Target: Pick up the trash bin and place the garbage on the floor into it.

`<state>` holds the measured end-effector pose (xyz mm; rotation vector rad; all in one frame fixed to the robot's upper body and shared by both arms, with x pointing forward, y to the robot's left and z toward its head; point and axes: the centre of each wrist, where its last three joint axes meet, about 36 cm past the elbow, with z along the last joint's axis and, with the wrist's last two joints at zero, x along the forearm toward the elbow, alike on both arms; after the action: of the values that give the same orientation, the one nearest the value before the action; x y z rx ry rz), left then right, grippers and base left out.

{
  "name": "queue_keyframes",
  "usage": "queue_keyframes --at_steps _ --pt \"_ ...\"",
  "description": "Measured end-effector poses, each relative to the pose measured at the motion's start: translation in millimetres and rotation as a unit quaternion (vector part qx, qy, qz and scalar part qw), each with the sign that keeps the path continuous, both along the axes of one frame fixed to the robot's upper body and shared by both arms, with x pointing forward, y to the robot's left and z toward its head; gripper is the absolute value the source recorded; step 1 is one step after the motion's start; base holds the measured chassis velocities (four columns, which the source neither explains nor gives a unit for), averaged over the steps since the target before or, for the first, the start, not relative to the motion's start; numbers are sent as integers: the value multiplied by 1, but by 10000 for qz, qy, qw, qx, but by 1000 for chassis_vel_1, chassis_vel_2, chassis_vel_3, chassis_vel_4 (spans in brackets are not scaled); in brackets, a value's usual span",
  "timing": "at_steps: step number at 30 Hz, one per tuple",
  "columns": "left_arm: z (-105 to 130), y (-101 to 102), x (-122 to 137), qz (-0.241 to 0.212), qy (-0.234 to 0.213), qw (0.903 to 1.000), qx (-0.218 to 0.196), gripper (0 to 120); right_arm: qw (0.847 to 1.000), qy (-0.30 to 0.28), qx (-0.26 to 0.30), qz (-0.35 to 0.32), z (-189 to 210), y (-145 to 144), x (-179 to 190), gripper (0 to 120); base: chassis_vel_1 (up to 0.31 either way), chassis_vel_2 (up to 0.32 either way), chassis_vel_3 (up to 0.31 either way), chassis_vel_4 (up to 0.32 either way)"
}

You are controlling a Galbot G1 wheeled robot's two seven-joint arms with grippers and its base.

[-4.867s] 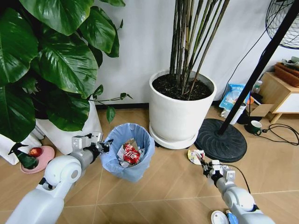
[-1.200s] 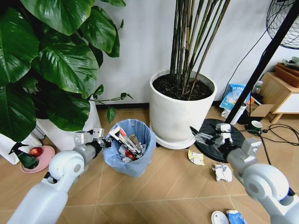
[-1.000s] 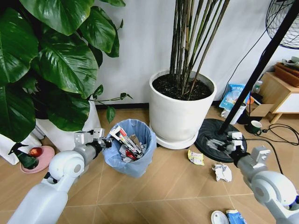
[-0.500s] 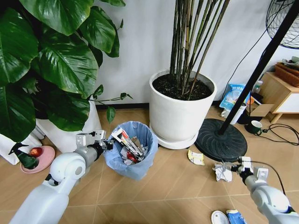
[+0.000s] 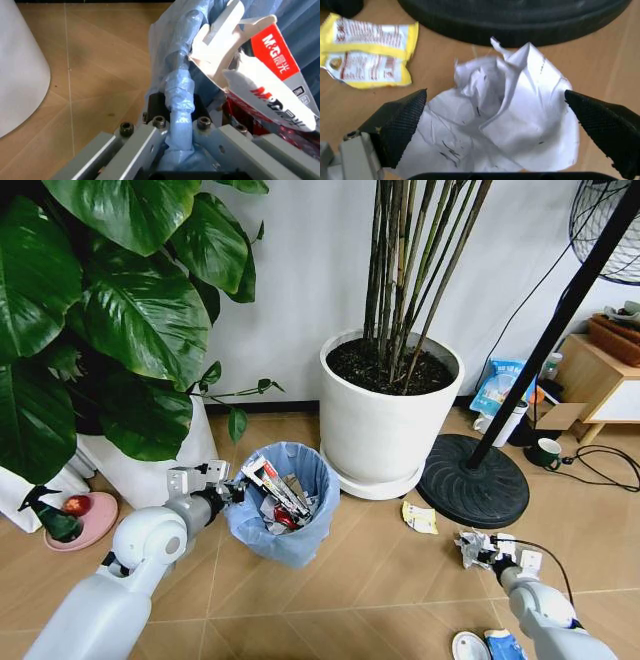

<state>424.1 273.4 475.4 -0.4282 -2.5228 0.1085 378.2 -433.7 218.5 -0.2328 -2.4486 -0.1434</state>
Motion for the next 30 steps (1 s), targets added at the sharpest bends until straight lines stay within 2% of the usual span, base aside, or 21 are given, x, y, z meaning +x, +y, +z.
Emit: queue_keyframes --at_steps 9,13,16,19,20,21,24,26,27,30 --pt "-1 0 1 -47 1 10000 0 0 9997 200 125 -12 -27 2 6 100 0 0 0 0" --pt "-1 0 1 -48 -3 10000 4 0 9997 203 150 -15 -28 4 5 93 0 0 0 0" --pt "0 -1 0 -58 -14 10000 4 0 9997 200 167 -25 -30 6 2 77 0 0 0 0" --pt "0 -1 0 -61 -15 10000 6 0 9996 202 167 -37 -31 7 1 71 0 0 0 0" --pt "0 -2 0 -64 -22 10000 8 0 9997 195 156 -55 -31 7 0 63 0 0 0 0" --pt "0 -2 0 -64 -22 10000 8 0 9997 195 156 -55 -31 7 0 63 0 0 0 0" --pt "1 -2 0 -61 -27 10000 14 0 9997 180 137 -75 -30 8 -2 51 0 0 0 0" --pt "1 -2 0 -61 -27 10000 14 0 9997 178 137 -76 -30 7 -2 49 0 0 0 0" --pt "0 -2 -1 -60 -24 10000 17 0 9998 153 126 -71 -28 7 -3 41 0 0 0 0" --pt "1 -3 -2 -62 -30 10000 18 0 10000 57 69 -11 -18 4 -5 26 0 0 0 0"
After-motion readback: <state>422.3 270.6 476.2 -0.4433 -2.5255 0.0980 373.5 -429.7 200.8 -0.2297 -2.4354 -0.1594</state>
